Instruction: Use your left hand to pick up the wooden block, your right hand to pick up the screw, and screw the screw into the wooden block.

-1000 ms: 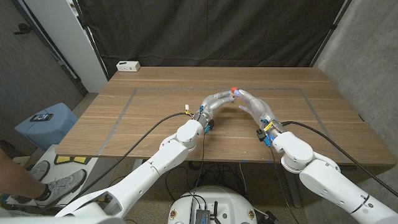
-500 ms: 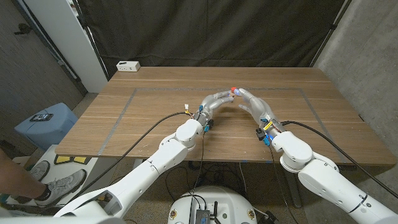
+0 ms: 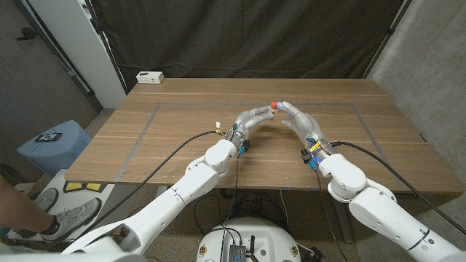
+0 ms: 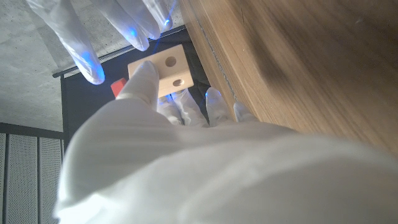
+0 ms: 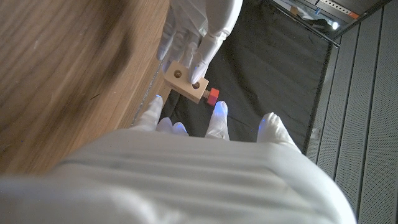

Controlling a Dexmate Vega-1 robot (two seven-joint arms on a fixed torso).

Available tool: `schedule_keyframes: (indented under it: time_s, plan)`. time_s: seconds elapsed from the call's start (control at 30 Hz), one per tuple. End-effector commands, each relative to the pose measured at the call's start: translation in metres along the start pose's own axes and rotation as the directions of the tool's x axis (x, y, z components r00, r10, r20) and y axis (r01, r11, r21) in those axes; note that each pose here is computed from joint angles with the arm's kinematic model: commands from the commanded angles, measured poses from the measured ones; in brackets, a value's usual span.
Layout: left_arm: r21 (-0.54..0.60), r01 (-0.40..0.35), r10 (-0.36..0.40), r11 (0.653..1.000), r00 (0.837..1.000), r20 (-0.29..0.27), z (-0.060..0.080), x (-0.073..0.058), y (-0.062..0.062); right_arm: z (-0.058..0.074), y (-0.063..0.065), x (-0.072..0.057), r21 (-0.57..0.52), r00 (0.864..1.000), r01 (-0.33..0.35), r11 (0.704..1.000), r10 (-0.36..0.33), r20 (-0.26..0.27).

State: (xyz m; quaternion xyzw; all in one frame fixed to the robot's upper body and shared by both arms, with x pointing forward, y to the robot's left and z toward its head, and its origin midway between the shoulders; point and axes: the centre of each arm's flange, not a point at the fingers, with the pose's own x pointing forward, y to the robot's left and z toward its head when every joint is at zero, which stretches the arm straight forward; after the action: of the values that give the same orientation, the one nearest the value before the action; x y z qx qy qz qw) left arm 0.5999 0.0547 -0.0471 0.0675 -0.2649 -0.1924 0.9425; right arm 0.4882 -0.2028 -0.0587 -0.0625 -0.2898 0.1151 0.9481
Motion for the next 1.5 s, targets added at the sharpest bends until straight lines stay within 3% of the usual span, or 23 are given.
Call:
schedule_keyframes:
  time_s: [0.03, 0.87, 1.5]
  plan:
    - [-0.002, -0.001, 0.001, 1.000, 1.000, 0.009, 0.0015, -0.0060, -0.0015, -0.0008, -0.0055, -0.0020, -0.004, 1.000, 0.021, 1.000, -0.021, -0.003]
    - [-0.006, 0.003, -0.003, 1.000, 1.000, 0.014, 0.0030, -0.0090, -0.0015, -0.0075, -0.0142, 0.0027, 0.008, 1.000, 0.022, 1.000, -0.022, -0.007]
    - [-0.005, 0.009, -0.008, 1.000, 1.000, 0.017, 0.0047, -0.0116, -0.0018, -0.0092, -0.0131, 0.0070, 0.019, 1.000, 0.007, 1.000, -0.007, -0.005]
